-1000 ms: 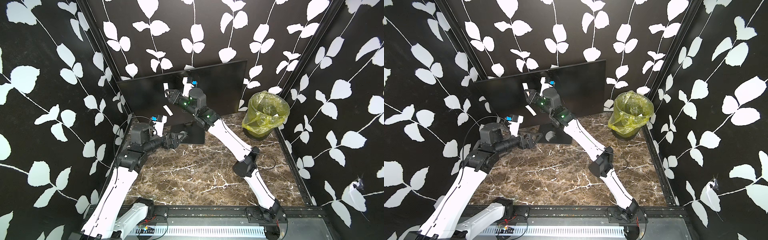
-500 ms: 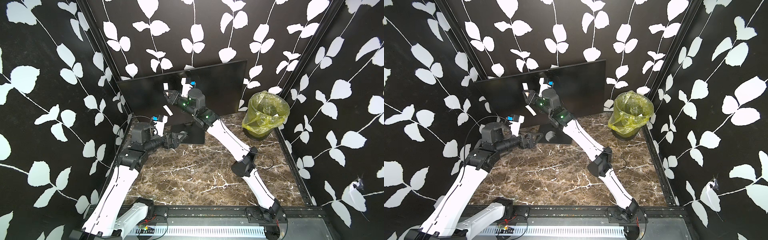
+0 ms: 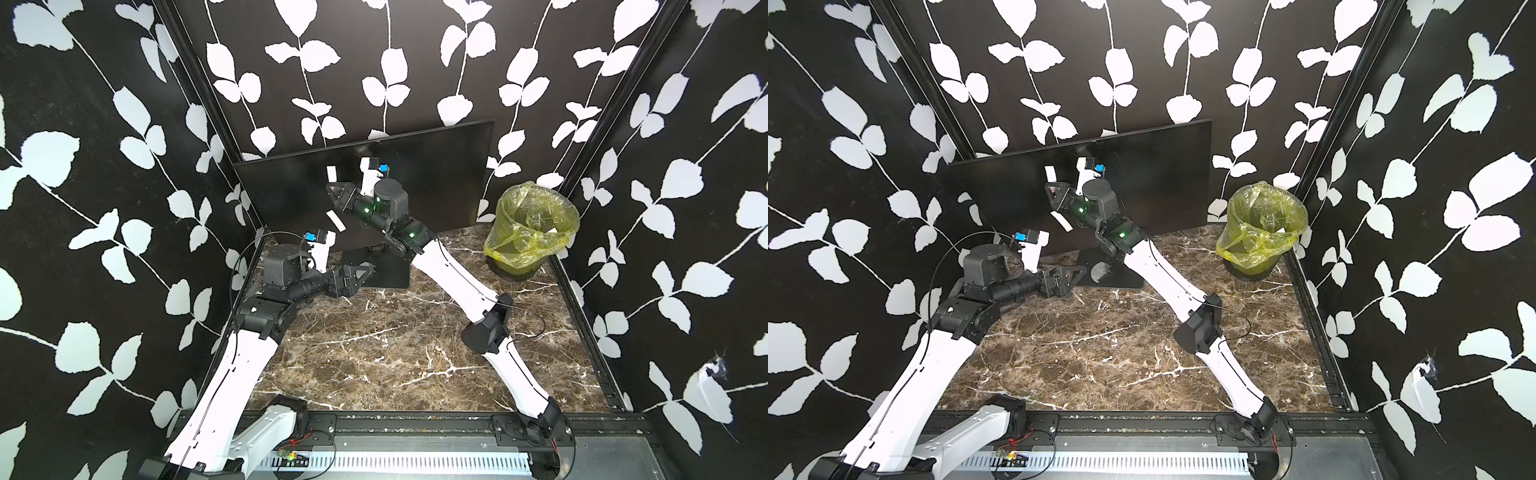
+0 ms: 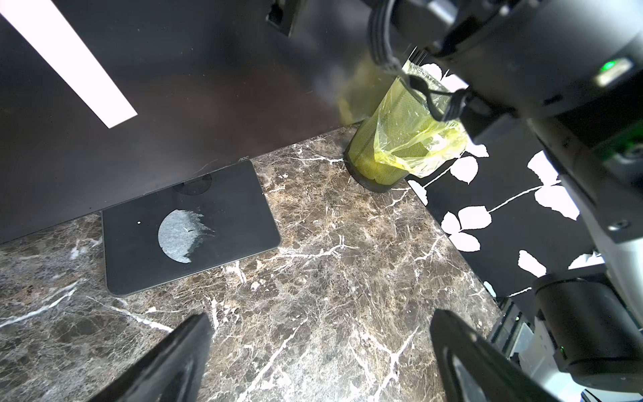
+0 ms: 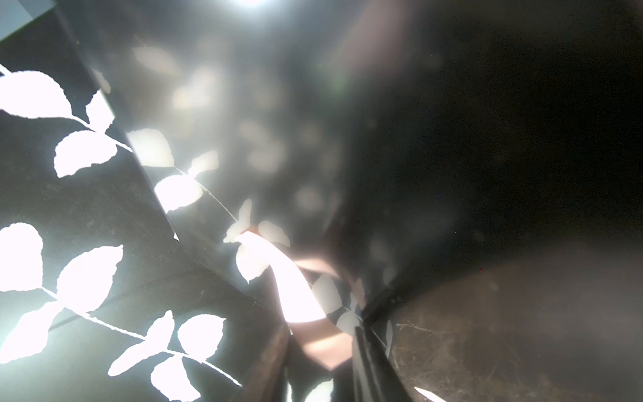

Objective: Remove the sticky note from the monitor
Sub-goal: Tear off the sticky note from the monitor.

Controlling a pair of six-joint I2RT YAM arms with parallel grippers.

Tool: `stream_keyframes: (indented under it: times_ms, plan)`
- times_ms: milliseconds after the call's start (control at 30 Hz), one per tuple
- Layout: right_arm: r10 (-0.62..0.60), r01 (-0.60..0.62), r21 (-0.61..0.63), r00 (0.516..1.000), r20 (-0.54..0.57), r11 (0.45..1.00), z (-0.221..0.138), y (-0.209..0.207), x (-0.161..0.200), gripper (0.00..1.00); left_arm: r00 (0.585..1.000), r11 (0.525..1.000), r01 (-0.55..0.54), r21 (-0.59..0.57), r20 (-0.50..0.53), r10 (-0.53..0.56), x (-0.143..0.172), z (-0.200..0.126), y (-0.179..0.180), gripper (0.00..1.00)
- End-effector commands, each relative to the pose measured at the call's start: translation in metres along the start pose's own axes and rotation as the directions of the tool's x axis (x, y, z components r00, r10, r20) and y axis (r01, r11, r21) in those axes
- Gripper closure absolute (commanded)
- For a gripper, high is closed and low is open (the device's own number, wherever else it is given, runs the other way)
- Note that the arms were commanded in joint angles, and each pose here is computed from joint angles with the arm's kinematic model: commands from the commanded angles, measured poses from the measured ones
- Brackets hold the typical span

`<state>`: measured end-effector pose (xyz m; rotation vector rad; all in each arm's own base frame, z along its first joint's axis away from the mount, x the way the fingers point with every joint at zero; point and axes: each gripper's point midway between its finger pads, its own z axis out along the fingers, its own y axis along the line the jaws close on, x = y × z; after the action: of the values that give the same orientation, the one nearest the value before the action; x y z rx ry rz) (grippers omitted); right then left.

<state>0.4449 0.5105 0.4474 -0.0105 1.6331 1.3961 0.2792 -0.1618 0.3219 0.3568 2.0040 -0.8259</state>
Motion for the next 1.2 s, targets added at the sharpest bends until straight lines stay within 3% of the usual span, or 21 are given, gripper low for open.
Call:
stream_keyframes:
  times_ms: [0, 200, 533, 933, 1167]
  plan:
    - [-0.008, 0.009, -0.025, 0.999, 0.049, 1.000, 0.002, 0.003, -0.010, 0.71, 1.000, 1.000, -0.025, 0.013, 0.019, 0.025, -0.008, -0.007, -0.006, 0.01]
    - [-0.001, 0.002, -0.012, 0.998, 0.060, 1.000, 0.003, -0.001, -0.012, 0.74, 1.000, 1.000, -0.023, 0.014, 0.018, 0.023, -0.007, -0.007, -0.006, 0.01]
    - [-0.012, 0.014, -0.026, 0.998, 0.067, 1.000, 0.000, 0.006, -0.017, 1.00, 1.000, 1.000, -0.024, 0.012, 0.020, 0.024, -0.007, -0.008, -0.006, 0.01]
    - [-0.118, 0.119, -0.015, 0.992, 0.041, 0.993, -0.024, 0.031, -0.018, 1.00, 0.999, 1.000, -0.021, 0.007, 0.023, 0.021, -0.005, -0.008, -0.005, 0.01]
    - [-0.216, 0.213, 0.065, 0.975, 0.055, 0.975, -0.073, 0.025, -0.037, 1.00, 0.999, 1.000, -0.029, 0.007, 0.027, 0.029, -0.005, -0.009, -0.005, 0.01]
